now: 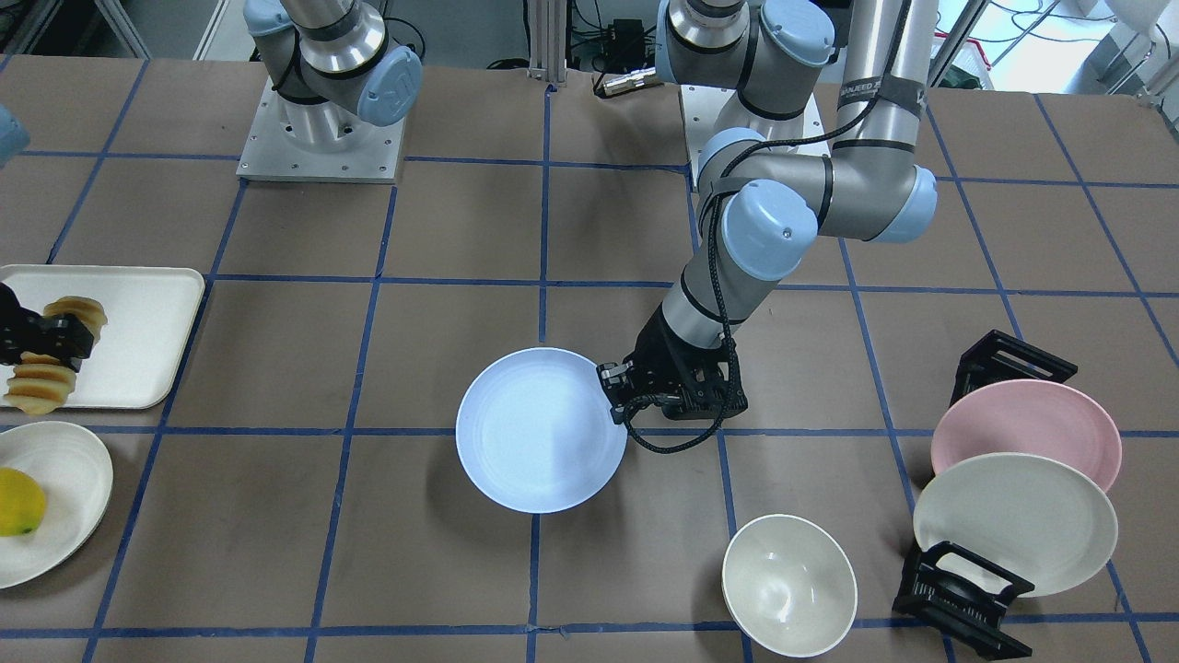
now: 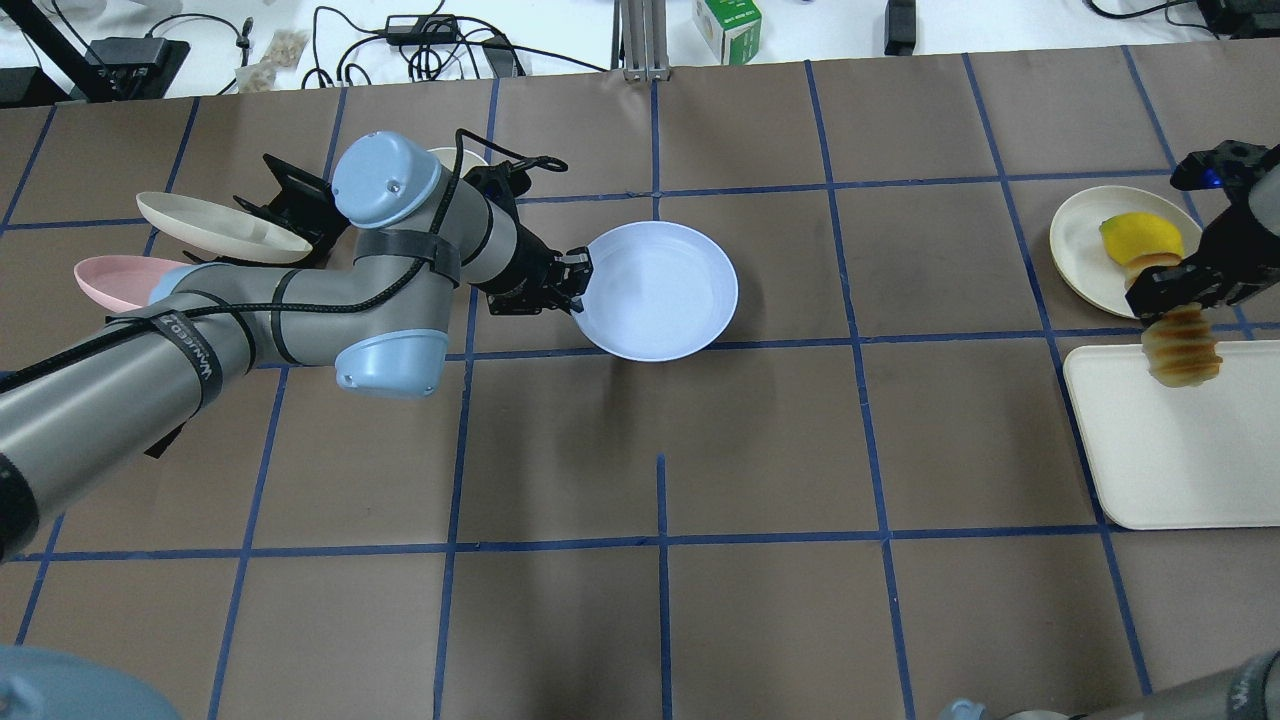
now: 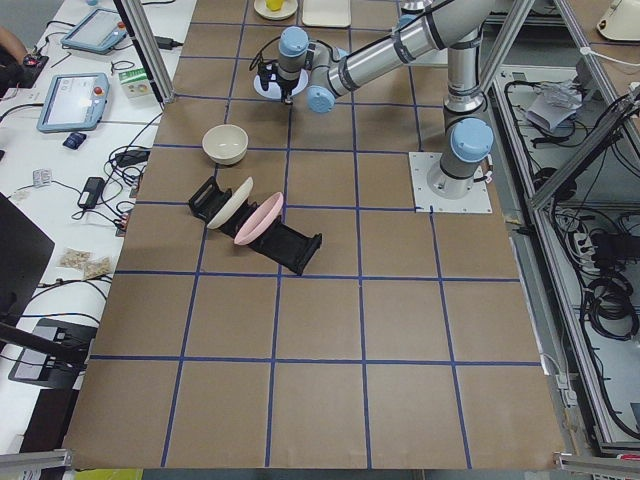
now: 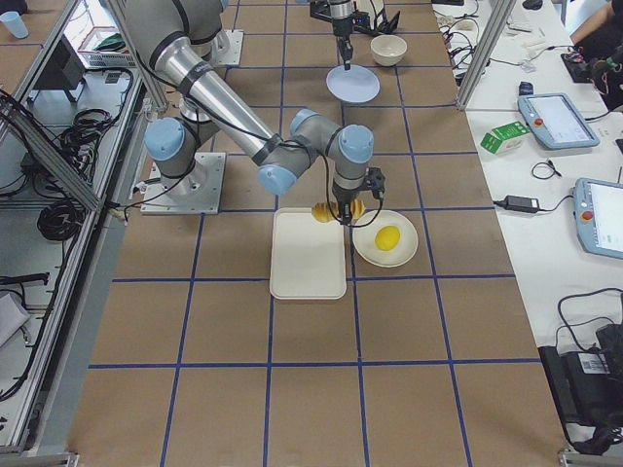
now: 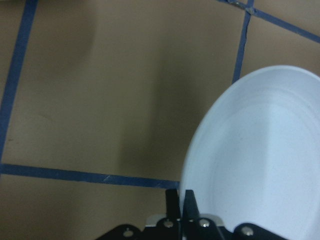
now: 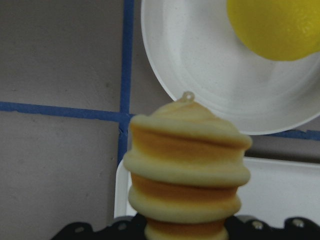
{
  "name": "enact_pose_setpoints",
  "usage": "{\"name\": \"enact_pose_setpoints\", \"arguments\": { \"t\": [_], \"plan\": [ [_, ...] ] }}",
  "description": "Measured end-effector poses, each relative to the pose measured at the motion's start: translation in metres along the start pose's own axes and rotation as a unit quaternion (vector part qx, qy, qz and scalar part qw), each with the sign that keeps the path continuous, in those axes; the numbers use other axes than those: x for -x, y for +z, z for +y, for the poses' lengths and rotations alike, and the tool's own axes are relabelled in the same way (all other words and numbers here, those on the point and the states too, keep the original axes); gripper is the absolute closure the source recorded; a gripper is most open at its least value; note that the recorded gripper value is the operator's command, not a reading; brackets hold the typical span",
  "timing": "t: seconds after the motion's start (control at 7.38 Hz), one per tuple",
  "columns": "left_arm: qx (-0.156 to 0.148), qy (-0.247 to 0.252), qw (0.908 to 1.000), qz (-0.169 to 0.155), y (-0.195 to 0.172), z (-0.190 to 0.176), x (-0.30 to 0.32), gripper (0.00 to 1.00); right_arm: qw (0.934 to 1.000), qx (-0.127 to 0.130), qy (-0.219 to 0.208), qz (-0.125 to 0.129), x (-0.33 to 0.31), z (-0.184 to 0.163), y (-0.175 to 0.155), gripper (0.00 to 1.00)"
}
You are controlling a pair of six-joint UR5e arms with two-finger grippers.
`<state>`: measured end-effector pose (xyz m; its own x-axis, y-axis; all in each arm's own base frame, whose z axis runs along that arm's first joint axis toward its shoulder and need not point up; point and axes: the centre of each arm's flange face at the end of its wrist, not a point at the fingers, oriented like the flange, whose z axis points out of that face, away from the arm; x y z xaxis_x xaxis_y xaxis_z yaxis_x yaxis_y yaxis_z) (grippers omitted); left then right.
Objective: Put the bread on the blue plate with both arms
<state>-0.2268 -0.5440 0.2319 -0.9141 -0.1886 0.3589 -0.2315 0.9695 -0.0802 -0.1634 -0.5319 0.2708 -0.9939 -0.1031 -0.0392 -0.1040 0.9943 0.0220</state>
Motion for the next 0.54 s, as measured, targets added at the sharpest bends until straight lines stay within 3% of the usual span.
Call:
{"name": "enact_pose_setpoints", "arguments": {
  "t": [0.41, 0.54],
  "plan": [
    [0.028, -0.003, 0.9996, -0.006, 0.038, 0.009, 0.004, 0.97, 0.9999, -0.005, 0.011, -0.006, 0.096, -0.032, 0.0, 0.62],
    [0.035, -0.007, 0.9993, -0.01, 0.045, 0.014, 0.004, 0.31, 0.9998, -0.006, 0.02, -0.007, 0.13, -0.039, 0.001, 0.62]
  ]
}}
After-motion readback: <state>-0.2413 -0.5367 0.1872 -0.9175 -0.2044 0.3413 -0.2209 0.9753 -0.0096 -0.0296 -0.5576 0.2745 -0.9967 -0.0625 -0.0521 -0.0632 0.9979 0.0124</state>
